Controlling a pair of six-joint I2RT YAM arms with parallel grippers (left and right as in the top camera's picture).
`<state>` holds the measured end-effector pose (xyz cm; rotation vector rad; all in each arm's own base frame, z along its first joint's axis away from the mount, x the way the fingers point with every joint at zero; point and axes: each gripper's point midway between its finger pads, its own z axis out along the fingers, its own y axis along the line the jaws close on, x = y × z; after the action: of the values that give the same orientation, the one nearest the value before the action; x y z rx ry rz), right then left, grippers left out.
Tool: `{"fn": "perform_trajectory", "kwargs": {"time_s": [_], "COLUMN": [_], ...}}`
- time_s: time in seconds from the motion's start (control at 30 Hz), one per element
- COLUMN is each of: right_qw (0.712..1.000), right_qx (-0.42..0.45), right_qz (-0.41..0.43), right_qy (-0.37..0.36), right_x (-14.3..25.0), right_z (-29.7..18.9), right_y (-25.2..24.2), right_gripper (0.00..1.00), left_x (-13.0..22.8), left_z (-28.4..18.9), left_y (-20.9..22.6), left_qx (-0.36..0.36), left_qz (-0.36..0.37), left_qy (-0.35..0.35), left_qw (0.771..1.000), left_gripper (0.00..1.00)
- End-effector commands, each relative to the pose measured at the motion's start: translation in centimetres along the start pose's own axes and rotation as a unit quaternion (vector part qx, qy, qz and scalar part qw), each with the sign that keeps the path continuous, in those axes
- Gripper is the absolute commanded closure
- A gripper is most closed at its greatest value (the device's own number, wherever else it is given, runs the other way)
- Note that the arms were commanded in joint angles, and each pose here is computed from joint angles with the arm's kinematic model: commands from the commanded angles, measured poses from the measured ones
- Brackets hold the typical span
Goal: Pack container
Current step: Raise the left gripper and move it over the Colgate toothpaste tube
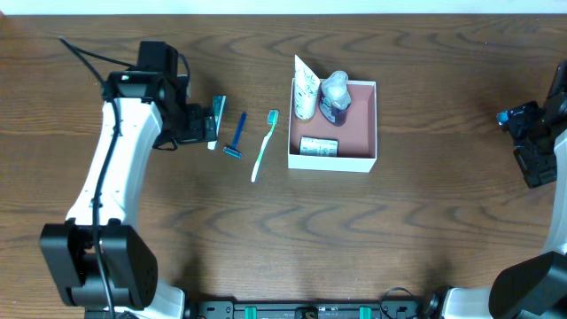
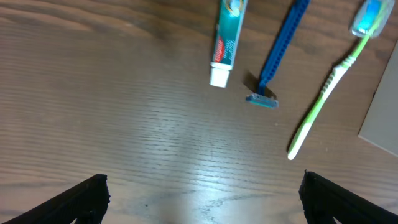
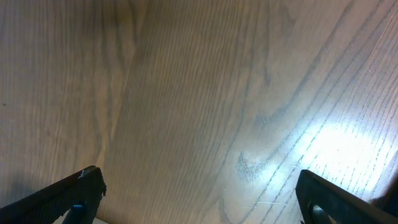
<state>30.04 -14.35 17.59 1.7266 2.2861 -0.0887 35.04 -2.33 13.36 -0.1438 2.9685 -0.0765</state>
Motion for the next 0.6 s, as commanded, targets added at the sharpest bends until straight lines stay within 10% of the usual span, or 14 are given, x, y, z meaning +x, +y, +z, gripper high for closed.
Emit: {"fn": "perform_trajectory", "kwargs": {"time_s": [0.0, 0.57], "right_qw": [1.000, 1.000], "right_qx": [0.008, 0.008], "right_qz": [0.011, 0.011], "right_qy": [-0.002, -0.002], "right_x": [-0.3, -0.3], "right_z": [0.2, 0.2], "right_y": [-0.4, -0.4], "right_gripper": [0.01, 0.01], "left_x": [0.0, -0.9], "left_z": [1.0, 2.6], "left_y": [-0.9, -1.4], "left_qx": [-0.006, -0.039], "left_qz": [0.013, 0.020], "left_qy": [0.017, 0.015], "left_qw": [1.000, 0.999], "left_gripper": [0.02, 0.02]}}
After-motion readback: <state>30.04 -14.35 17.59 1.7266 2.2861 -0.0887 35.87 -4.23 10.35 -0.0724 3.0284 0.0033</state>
